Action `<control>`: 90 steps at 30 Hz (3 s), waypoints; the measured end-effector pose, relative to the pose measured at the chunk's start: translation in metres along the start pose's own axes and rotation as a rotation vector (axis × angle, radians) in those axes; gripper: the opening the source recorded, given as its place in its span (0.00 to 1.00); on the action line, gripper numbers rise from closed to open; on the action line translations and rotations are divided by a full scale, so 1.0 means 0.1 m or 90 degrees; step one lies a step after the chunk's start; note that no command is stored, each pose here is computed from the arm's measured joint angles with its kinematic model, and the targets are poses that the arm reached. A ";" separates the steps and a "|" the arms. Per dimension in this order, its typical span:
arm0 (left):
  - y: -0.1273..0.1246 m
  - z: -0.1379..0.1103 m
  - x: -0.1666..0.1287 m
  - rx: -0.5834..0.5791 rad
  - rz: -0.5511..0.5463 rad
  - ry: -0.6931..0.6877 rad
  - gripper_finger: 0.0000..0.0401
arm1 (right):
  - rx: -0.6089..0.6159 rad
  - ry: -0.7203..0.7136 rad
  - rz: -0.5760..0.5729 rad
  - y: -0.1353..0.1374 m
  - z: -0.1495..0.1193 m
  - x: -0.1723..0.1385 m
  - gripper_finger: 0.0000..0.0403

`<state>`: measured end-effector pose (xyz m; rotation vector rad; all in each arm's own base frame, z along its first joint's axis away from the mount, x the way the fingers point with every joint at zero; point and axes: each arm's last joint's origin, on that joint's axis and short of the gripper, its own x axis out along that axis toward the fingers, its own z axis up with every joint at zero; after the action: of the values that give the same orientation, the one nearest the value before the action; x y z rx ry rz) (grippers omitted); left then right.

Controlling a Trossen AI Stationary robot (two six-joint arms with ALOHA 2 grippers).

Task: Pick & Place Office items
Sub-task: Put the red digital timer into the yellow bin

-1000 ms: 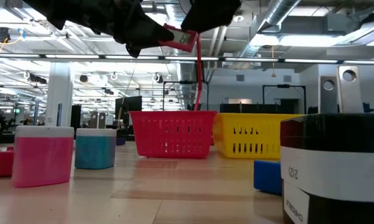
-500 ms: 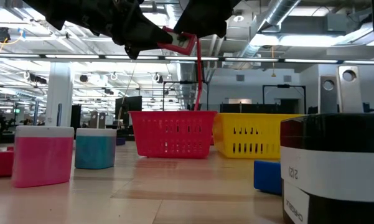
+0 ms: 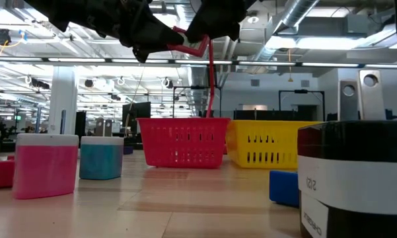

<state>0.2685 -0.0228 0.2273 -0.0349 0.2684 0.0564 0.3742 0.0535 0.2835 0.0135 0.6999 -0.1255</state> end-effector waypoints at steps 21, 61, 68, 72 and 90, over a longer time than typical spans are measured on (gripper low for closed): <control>0.00 0.00 0.00 -0.013 -0.001 0.004 0.15 | -0.017 0.013 0.012 0.00 -0.03 0.06 0.20; 0.00 -0.05 0.00 -0.012 0.001 0.028 0.15 | 0.020 0.022 0.055 -0.03 -0.02 0.06 0.28; 0.00 -0.04 0.00 -0.013 0.003 0.025 0.15 | 0.020 0.022 0.056 -0.02 -0.02 0.06 0.42; 0.00 -0.04 0.00 -0.013 0.003 0.024 0.15 | 0.020 0.023 0.055 -0.02 -0.02 0.06 0.42; 0.00 -0.03 0.00 -0.027 -0.001 0.021 0.20 | 0.017 0.031 0.045 -0.06 -0.03 0.07 0.12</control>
<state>0.2675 -0.0229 0.2241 -0.0789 0.2994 0.0599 0.3766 0.0470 0.2766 0.0670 0.7450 -0.0665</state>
